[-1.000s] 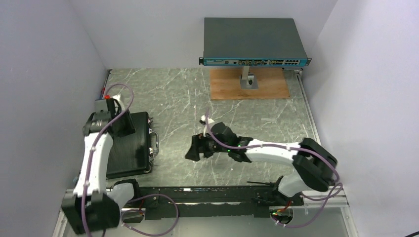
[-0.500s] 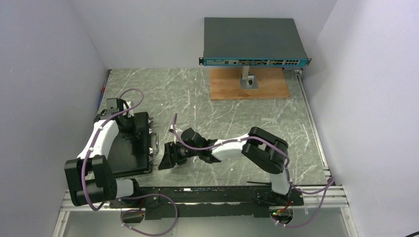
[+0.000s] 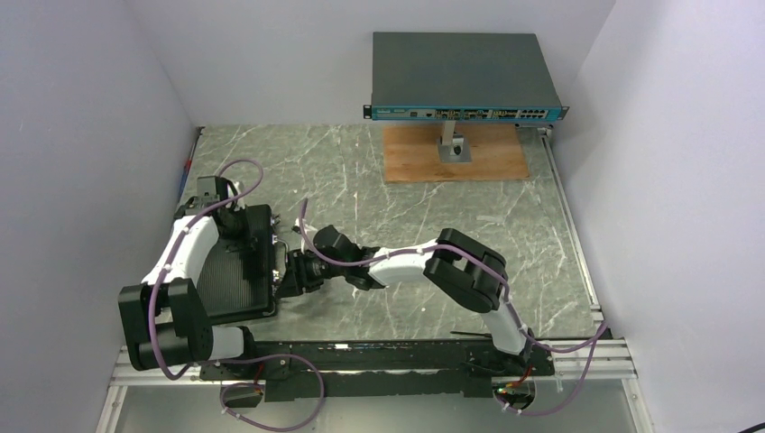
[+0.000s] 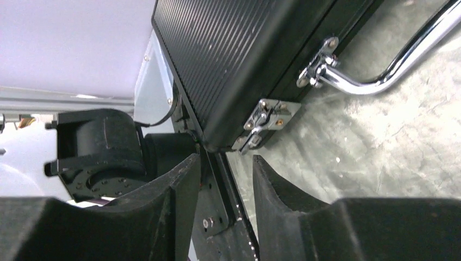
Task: Pack up texas hold em set
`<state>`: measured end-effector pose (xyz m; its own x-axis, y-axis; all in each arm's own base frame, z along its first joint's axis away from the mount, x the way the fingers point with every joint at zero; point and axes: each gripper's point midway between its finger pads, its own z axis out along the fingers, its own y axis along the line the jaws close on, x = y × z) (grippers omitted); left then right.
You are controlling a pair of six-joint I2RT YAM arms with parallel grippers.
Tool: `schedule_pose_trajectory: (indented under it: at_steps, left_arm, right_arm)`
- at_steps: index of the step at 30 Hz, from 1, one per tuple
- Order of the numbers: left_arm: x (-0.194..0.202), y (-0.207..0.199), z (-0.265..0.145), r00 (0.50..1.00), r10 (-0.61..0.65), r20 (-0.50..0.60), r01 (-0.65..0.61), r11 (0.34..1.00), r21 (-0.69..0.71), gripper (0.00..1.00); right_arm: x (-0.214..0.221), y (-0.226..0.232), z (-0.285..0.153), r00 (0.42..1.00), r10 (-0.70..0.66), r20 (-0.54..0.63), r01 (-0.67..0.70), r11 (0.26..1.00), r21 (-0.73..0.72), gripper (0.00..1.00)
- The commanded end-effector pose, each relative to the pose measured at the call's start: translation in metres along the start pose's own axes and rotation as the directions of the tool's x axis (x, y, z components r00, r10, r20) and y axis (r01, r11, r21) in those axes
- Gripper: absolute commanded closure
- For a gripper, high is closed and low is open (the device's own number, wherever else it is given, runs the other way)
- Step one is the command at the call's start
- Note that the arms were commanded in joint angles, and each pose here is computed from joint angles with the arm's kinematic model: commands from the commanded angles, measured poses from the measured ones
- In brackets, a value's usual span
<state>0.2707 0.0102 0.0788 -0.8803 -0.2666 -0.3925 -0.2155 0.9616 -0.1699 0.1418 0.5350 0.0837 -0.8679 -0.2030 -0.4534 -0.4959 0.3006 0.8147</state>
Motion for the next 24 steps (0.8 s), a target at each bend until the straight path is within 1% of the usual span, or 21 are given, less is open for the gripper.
schedule_pose_trajectory:
  at_steps: [1, 8, 12, 24]
  left_arm:
    - [0.021, 0.007, 0.007, 0.998, -0.013, -0.057, 0.01, 0.999, -0.038, 1.0]
    - [0.019, 0.008, 0.006, 0.999, -0.011, -0.049, 0.009, 0.999, -0.044, 1.0]
    - [0.018, 0.009, 0.005, 0.999, -0.008, -0.045, 0.006, 0.999, -0.049, 1.0]
    - [0.018, 0.008, 0.005, 0.999, -0.003, -0.046, 0.001, 0.999, -0.042, 1.0]
  right_arm:
    - [-0.019, -0.001, 0.009, 0.998, -0.049, 0.044, 0.048, 0.998, 0.03, 0.59]
    - [-0.019, -0.017, 0.015, 0.997, -0.065, 0.045, 0.061, 0.994, 0.086, 0.64]
    - [-0.021, -0.023, 0.015, 0.995, -0.089, 0.051, 0.083, 0.99, 0.116, 0.68]
    - [-0.026, -0.028, 0.009, 0.988, -0.148, 0.053, 0.138, 0.977, 0.16, 0.68]
